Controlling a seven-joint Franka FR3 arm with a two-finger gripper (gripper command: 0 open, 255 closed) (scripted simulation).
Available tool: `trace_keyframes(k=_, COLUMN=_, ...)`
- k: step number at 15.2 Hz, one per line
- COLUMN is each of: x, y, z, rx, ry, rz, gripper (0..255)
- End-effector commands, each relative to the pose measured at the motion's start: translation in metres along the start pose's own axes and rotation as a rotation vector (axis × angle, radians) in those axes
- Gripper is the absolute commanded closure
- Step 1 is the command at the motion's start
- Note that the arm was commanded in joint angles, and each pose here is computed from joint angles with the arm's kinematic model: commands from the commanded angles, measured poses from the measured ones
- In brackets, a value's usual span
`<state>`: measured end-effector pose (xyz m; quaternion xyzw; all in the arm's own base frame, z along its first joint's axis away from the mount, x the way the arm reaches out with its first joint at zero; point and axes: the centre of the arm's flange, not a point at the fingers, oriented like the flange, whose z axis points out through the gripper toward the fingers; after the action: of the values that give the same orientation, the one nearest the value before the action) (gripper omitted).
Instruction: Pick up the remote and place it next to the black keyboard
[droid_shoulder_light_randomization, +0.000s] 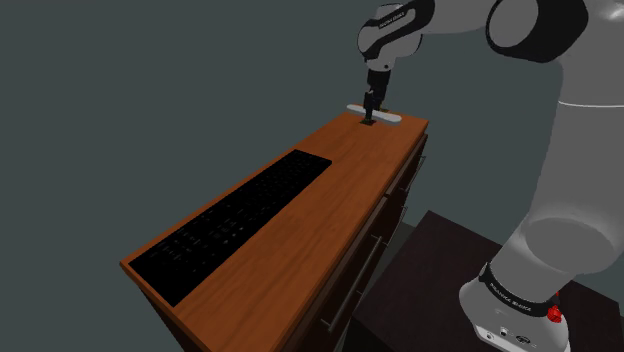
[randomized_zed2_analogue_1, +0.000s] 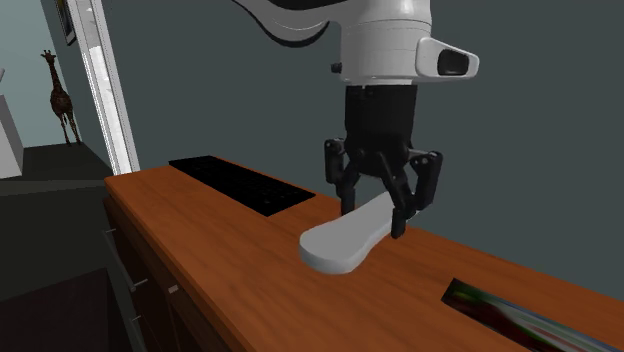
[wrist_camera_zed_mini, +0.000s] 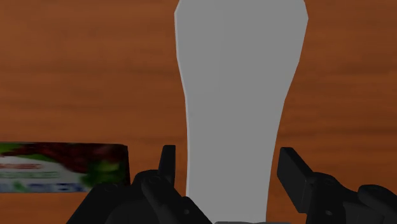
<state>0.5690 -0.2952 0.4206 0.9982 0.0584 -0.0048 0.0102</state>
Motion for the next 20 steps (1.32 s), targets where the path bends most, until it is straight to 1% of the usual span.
trace_keyframes(k=1, x=-0.003, y=-0.025, z=-0.001, rx=0.0, ry=0.0, rz=0.001, gripper=255)
trace_keyframes(k=20, x=-0.037, y=-0.273, z=-0.006, rx=0.0, ry=0.0, rz=0.001, gripper=255)
